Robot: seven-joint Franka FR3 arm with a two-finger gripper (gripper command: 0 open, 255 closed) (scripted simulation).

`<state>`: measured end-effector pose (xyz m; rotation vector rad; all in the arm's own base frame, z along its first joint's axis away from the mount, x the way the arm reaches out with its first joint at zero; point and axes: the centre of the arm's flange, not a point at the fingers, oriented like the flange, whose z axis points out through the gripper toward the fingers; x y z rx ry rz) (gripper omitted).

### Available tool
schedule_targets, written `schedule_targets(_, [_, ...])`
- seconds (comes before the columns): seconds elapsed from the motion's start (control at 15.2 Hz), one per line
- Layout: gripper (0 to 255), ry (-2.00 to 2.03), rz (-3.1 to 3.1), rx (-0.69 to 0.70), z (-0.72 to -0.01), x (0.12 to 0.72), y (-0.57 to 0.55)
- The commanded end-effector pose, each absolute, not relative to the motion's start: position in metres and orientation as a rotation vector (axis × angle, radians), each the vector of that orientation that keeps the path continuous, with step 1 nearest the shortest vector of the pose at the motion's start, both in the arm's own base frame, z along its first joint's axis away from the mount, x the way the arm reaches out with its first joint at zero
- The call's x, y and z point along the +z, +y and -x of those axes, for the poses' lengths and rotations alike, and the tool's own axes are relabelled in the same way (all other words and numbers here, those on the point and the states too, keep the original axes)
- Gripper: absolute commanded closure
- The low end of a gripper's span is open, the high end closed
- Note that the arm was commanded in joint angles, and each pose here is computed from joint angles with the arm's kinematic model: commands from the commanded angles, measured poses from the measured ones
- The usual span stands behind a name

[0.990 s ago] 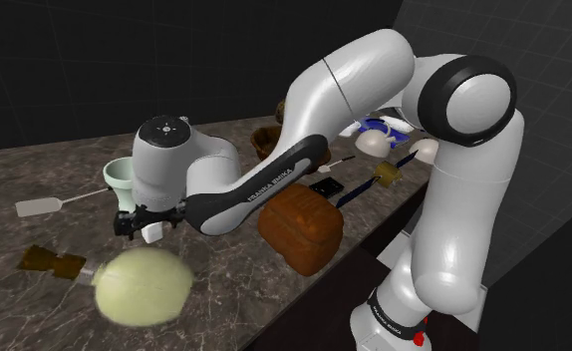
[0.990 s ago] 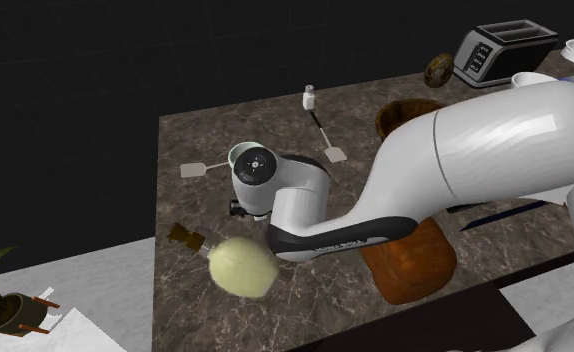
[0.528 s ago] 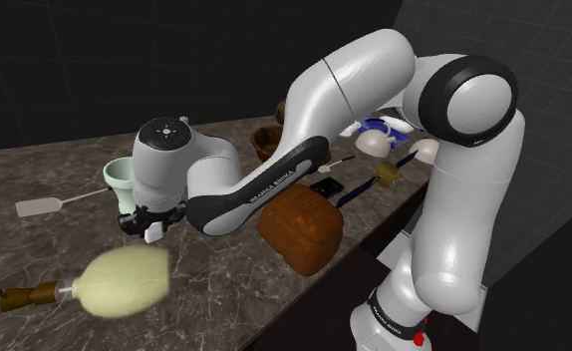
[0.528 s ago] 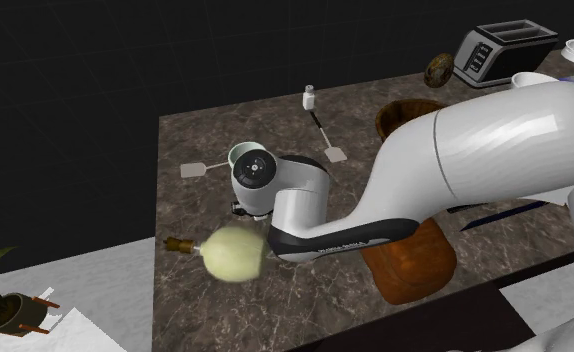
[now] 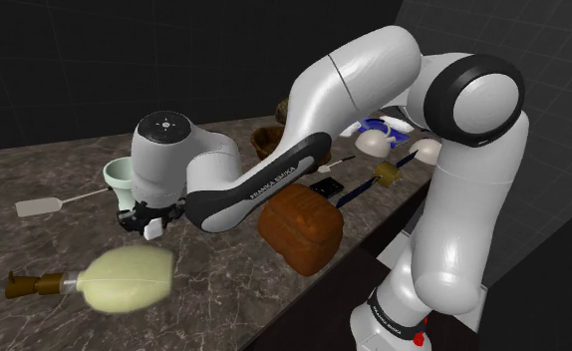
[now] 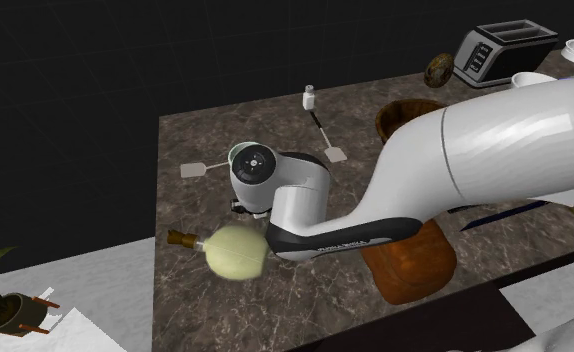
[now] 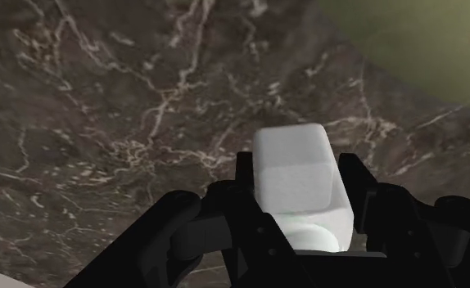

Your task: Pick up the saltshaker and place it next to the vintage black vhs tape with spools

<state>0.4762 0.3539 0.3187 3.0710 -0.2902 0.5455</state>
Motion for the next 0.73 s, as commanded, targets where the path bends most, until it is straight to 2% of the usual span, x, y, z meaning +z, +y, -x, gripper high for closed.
schedule_targets(0.0, [255, -0.29, -3.071, 0.546, -0.476, 0.329, 0.354])
schedule_targets(0.66, [255, -0.29, -3.071, 0.546, -0.476, 0.382, 0.354])
